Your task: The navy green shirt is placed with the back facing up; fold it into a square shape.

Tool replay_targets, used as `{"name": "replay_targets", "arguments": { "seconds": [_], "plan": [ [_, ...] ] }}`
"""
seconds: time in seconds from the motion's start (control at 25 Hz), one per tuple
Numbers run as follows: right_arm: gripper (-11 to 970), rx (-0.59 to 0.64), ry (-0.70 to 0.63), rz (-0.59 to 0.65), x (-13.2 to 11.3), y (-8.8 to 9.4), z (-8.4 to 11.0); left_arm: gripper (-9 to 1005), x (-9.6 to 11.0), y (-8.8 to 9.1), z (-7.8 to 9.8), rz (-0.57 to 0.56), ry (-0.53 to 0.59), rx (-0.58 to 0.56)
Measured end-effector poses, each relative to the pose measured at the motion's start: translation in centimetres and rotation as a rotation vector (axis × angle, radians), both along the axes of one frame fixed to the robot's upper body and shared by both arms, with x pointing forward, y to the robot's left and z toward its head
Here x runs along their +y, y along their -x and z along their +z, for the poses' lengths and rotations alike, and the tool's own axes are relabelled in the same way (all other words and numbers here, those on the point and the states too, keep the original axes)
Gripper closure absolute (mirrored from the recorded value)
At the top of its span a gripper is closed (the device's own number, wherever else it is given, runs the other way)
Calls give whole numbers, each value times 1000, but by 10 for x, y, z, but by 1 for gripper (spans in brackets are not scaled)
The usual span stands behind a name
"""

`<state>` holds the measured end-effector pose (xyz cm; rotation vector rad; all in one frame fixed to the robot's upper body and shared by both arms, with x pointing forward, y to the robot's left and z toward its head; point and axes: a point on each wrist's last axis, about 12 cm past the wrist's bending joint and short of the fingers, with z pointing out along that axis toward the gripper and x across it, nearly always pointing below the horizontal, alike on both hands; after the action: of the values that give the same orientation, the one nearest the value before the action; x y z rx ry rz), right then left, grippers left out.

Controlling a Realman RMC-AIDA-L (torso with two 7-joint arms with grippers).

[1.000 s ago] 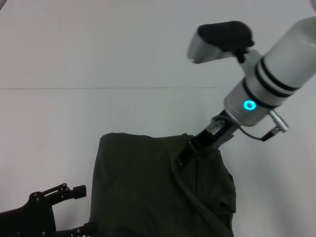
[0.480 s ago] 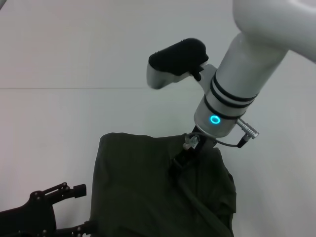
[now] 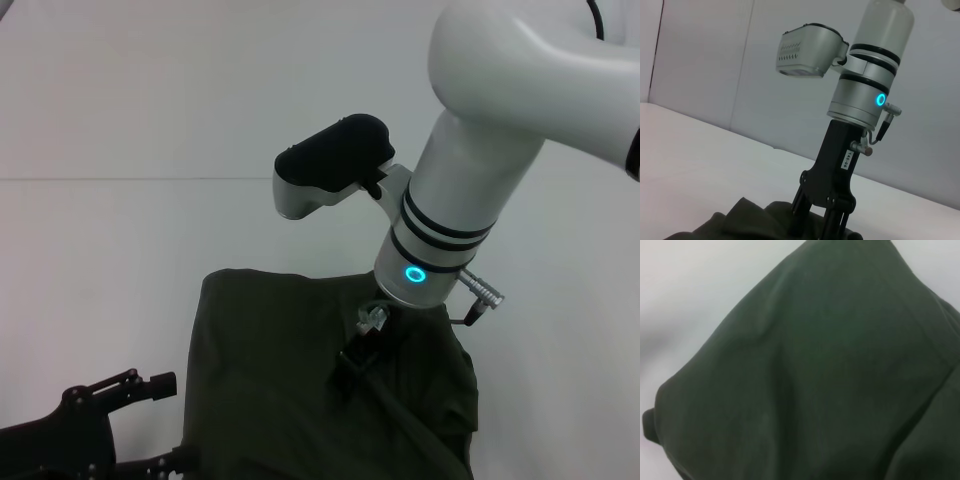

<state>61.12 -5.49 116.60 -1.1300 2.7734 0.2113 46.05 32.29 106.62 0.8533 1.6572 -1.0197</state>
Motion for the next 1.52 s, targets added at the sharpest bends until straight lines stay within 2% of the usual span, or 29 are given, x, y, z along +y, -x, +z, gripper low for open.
{"name": "replay_targets", "arguments": {
  "seconds": [0.52,0.84,1.08,1.28,1.48,1.52],
  "plan": [
    [185,-8,23,2,-2,0,-8,109,0,0,-1,5,-1,3],
    [249,-8,11,9,0,0,-8,108,0,-1,-3,18,-5,9],
    [421,-2,12,30,1,3,-10,108,0,-1,-4,26,-10,10],
    [666,-1,11,19,1,3,-11,108,1,-1,-4,29,-10,9],
    [872,0,13,20,0,3,-11,109,2,-1,-4,30,-13,8],
    [881,0,13,21,0,3,-11,109,2,-1,-4,30,-13,8]
  ]
}}
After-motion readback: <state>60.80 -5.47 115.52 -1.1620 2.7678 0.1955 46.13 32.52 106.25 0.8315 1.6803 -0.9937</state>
